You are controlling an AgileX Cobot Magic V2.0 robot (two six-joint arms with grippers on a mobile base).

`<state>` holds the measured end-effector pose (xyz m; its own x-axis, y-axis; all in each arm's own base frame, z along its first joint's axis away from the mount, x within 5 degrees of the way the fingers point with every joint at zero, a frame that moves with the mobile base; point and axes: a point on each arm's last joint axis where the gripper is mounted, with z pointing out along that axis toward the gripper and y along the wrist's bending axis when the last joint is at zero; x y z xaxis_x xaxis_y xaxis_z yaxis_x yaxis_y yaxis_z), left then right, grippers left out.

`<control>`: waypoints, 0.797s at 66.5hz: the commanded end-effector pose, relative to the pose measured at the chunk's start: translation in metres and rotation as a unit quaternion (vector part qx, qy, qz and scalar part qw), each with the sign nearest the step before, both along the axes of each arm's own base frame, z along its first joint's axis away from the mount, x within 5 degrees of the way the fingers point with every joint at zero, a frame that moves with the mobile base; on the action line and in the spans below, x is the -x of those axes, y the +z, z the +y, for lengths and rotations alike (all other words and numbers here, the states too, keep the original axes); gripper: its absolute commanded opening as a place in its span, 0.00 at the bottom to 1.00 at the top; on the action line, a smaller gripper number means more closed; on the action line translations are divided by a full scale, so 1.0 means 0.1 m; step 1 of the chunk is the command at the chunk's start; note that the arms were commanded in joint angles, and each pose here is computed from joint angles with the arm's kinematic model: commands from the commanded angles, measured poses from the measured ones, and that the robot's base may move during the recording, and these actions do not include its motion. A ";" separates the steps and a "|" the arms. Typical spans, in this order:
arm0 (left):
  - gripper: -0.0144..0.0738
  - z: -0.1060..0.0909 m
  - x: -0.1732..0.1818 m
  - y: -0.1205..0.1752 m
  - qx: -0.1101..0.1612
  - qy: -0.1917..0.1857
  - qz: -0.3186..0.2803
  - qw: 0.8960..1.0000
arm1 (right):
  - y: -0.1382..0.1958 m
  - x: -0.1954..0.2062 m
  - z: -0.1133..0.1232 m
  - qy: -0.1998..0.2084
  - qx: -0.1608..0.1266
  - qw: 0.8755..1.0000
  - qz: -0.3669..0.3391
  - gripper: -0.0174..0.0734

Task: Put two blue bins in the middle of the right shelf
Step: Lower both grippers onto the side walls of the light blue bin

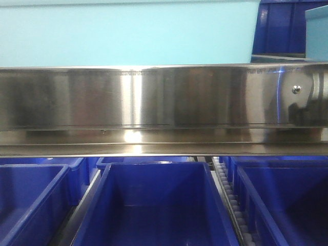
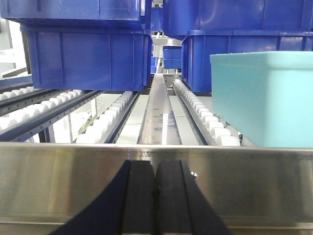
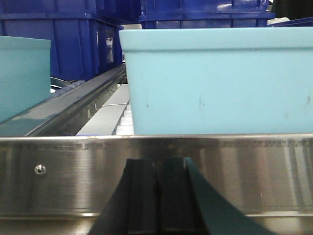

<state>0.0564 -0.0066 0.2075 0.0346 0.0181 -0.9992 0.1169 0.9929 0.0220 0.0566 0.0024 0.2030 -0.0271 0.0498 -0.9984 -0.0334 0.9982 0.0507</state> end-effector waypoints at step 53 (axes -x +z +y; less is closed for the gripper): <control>0.04 -0.01 0.01 0.09 0.009 -0.004 -0.045 0.999 | 0.07 0.00 -0.01 -0.005 -0.001 0.999 -0.037 0.01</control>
